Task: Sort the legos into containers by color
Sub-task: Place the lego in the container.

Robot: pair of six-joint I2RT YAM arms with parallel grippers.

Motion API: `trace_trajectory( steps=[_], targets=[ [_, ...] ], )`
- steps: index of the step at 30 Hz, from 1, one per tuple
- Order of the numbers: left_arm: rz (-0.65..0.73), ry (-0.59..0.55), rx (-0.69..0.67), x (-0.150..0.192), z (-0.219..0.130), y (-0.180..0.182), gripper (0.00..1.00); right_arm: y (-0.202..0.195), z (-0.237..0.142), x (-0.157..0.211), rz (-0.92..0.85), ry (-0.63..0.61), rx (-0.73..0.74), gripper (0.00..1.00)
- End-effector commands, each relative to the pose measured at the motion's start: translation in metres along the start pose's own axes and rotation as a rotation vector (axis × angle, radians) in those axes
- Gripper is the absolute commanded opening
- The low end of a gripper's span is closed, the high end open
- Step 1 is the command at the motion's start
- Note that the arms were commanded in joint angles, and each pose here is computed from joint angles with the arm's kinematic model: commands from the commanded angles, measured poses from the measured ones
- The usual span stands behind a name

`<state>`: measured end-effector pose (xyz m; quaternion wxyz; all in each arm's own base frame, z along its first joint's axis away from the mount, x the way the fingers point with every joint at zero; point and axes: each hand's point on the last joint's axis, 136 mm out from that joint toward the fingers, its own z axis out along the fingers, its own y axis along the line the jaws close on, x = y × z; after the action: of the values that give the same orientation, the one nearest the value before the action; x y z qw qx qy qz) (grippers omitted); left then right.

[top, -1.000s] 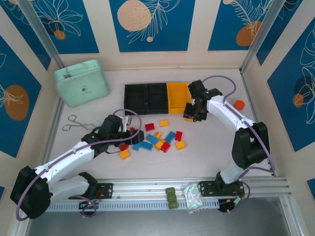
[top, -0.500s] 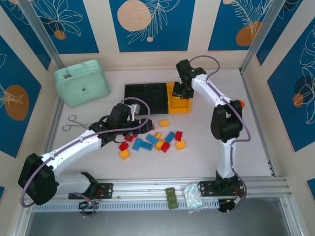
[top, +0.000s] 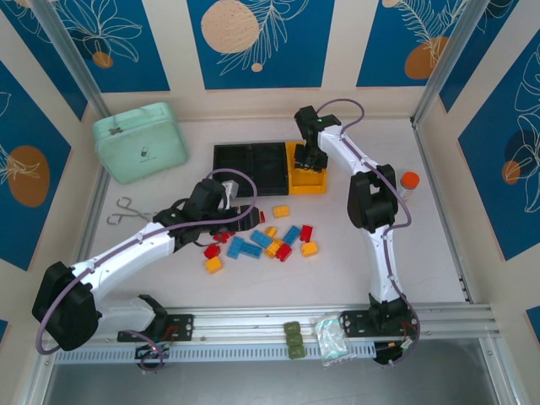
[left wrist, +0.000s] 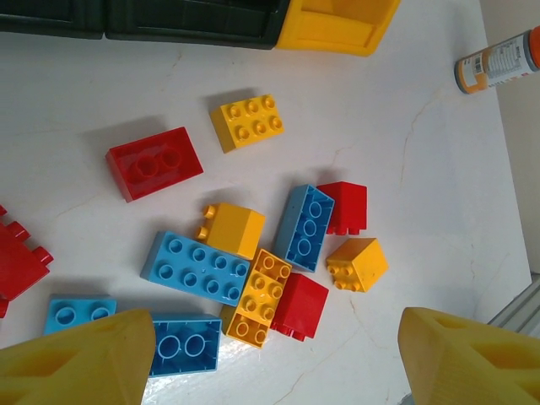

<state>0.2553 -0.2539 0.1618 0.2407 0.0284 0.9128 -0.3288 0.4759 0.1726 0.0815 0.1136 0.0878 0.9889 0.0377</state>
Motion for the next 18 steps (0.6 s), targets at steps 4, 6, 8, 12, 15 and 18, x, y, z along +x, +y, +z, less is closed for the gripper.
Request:
trace_trajectory(
  steps=[4,6,8,12,15,18],
  targets=[
    [-0.004,0.002,-0.017,0.0,-0.003,-0.001,0.76,0.0,-0.006,-0.002,0.01,-0.004,0.013,0.46],
    [-0.005,0.0,-0.022,0.0,-0.004,-0.001,0.76,0.002,-0.012,-0.004,0.008,-0.016,0.008,0.48],
    [-0.003,-0.003,-0.022,0.0,-0.006,-0.001,0.76,0.004,-0.02,-0.006,0.008,-0.031,-0.005,0.51],
    [-0.006,-0.003,-0.036,0.001,-0.009,0.002,0.77,0.007,-0.038,-0.009,0.001,-0.063,-0.025,0.55],
    [-0.008,-0.004,-0.049,0.003,-0.011,0.005,0.77,0.009,-0.052,-0.011,-0.006,-0.089,-0.039,0.57],
    [-0.009,-0.005,-0.062,0.004,-0.015,0.008,0.77,0.012,-0.072,-0.01,-0.014,-0.123,-0.062,0.57]
  ],
)
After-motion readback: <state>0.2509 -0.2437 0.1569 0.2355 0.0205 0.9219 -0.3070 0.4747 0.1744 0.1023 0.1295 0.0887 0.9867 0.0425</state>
